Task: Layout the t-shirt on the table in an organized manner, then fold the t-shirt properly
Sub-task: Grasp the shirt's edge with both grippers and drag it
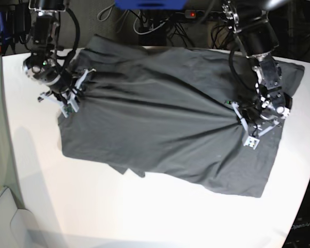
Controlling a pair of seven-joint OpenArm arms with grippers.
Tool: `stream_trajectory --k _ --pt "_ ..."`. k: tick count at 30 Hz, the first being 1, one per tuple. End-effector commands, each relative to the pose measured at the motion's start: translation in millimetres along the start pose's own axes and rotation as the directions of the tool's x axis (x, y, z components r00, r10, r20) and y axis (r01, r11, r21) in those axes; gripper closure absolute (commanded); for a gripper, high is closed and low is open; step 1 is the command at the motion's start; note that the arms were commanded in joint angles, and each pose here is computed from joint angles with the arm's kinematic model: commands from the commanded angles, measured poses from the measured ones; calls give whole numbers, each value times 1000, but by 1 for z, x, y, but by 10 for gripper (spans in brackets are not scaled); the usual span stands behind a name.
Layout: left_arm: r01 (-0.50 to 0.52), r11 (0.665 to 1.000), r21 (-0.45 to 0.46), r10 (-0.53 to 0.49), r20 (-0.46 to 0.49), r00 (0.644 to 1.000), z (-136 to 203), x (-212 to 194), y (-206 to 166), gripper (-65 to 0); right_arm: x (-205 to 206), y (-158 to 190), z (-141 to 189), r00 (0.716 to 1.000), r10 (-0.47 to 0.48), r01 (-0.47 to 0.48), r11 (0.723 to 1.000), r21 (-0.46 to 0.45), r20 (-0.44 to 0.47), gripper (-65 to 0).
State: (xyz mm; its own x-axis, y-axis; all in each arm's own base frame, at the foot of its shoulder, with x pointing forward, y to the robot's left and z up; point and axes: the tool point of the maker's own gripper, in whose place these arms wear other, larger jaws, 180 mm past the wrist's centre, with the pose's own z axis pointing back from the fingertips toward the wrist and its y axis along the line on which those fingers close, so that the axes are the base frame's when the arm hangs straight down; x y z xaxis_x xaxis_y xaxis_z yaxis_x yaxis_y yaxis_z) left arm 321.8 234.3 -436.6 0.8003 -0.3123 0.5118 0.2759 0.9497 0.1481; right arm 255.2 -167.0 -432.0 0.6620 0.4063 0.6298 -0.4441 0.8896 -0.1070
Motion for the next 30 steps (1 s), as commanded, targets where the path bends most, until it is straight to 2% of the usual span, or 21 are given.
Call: stream_trajectory --k 1,5,8,12,27,30 --pt "64 996 64 -46 -248 968 10 -59 13 -3 -17 6 6 997 40 -40 999 9 -67 -31" --pt "106 983 147 -64 -268 961 40 -58 28 -3 -20 38 22 993 103 -100 993 59 -57 -31" --pt "124 974 188 -74 -253 965 55 -54 33 -3 -13 47 36 991 134 -132 989 60 -30 -31" --pt "128 972 199 -78 -242 967 58 -50 35 -3 8 50 44 986 165 -166 985 47 24 -32" --pt "115 975 192 -66 -244 968 55 -52 35 -3 16 46 42 985 167 -168 985 36 38 -33" --pt "122 967 221 -73 -217 973 64 -41 40 -3 6 46 32 989 147 -148 988 54 11 -33"
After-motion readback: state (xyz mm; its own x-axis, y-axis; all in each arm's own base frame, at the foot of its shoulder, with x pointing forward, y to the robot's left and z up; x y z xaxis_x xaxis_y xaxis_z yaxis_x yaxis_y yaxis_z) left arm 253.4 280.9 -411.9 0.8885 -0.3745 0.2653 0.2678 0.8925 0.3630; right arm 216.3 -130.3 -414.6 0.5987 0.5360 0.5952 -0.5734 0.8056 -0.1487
